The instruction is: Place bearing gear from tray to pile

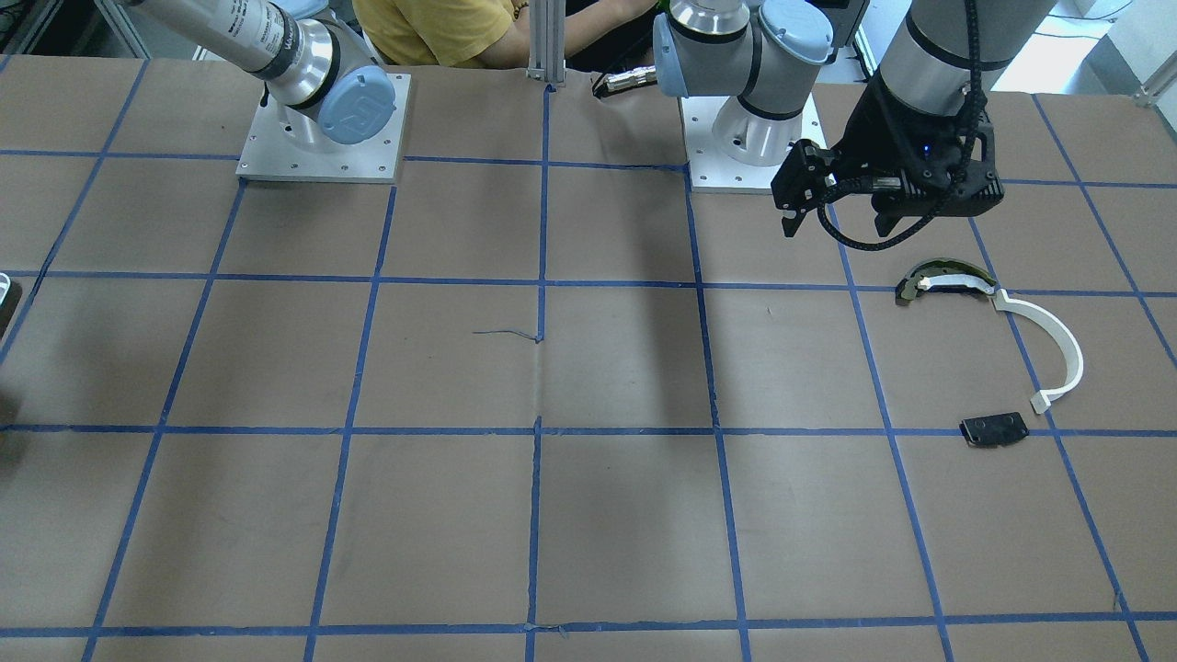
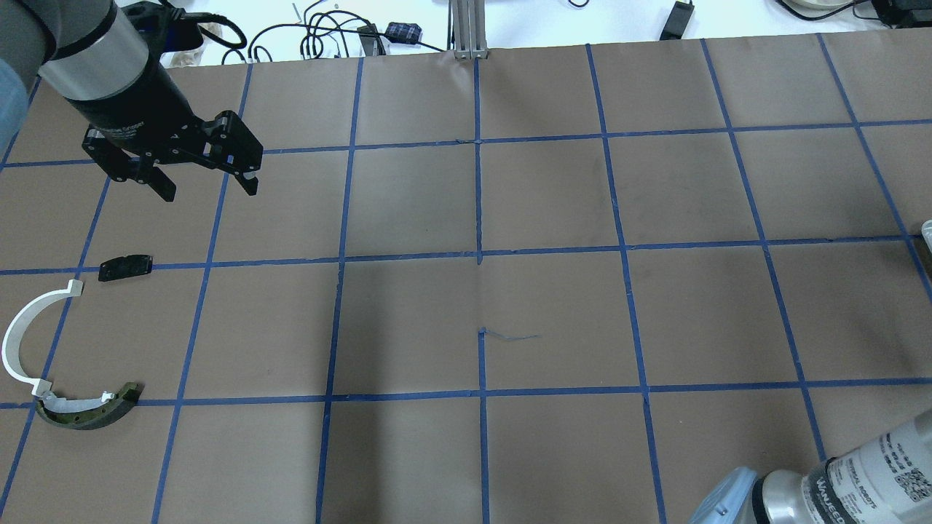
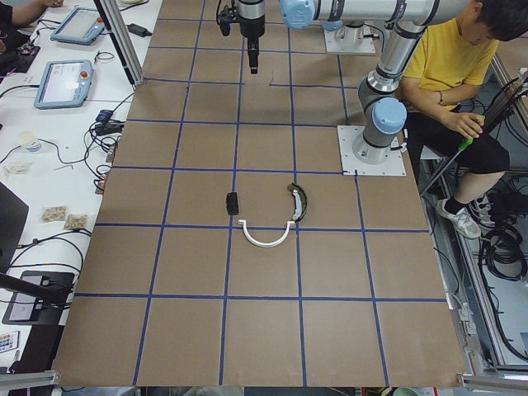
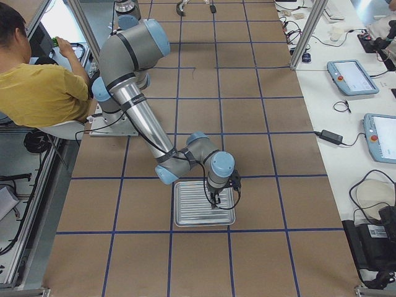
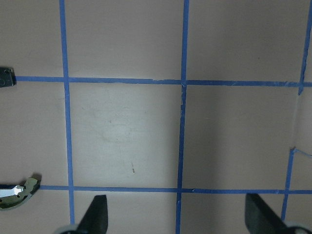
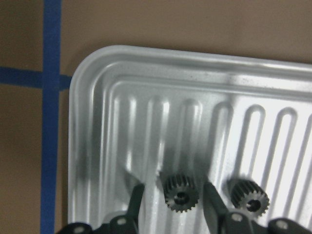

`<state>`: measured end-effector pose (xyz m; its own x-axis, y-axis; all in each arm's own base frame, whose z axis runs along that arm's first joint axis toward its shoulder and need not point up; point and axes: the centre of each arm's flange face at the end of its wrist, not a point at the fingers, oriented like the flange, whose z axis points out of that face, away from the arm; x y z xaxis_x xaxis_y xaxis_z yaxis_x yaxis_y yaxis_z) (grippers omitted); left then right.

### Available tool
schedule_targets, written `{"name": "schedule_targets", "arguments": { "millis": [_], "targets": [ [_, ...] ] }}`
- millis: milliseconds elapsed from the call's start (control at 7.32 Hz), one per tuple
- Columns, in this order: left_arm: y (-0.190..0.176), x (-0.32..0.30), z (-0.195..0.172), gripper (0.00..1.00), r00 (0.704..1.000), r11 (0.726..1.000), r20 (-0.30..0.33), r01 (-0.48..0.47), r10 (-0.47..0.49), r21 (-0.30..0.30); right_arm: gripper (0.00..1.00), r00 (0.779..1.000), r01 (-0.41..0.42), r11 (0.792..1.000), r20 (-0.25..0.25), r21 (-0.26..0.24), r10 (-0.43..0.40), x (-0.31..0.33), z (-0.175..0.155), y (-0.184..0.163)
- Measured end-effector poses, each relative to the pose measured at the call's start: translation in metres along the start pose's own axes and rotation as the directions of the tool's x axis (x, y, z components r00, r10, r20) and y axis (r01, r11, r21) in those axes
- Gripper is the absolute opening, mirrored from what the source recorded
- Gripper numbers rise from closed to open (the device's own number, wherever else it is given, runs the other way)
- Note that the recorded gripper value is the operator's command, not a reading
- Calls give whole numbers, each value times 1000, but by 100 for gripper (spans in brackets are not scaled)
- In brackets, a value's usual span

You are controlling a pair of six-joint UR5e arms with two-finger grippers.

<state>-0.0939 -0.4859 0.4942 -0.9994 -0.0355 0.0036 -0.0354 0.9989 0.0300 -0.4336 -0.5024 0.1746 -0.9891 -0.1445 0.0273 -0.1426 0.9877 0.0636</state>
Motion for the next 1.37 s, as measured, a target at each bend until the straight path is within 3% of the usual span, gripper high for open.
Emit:
{"name": "schedule_targets", "arguments": {
  "millis": [410,820,1093,1366],
  "targets": [
    [0,0,0,100,1000,1000,1,0,0,0,2,1000,1,1000,-8,-1,-1,0,-8,1],
    [0,-1,0,100,1000,1000,1,1,-1,0,2,999,12,998,-48,61,-9,-21,-56,-13],
    [0,-1,0,100,1000,1000,1,1,-1,1,2,999,-3,994,-35,105,7,-119,-97,-82],
    [-1,-1,1,100,1000,1000,-1,1,-1,0,1,994,-107,988,1,113,108,-291,-140,-151]
  ]
}}
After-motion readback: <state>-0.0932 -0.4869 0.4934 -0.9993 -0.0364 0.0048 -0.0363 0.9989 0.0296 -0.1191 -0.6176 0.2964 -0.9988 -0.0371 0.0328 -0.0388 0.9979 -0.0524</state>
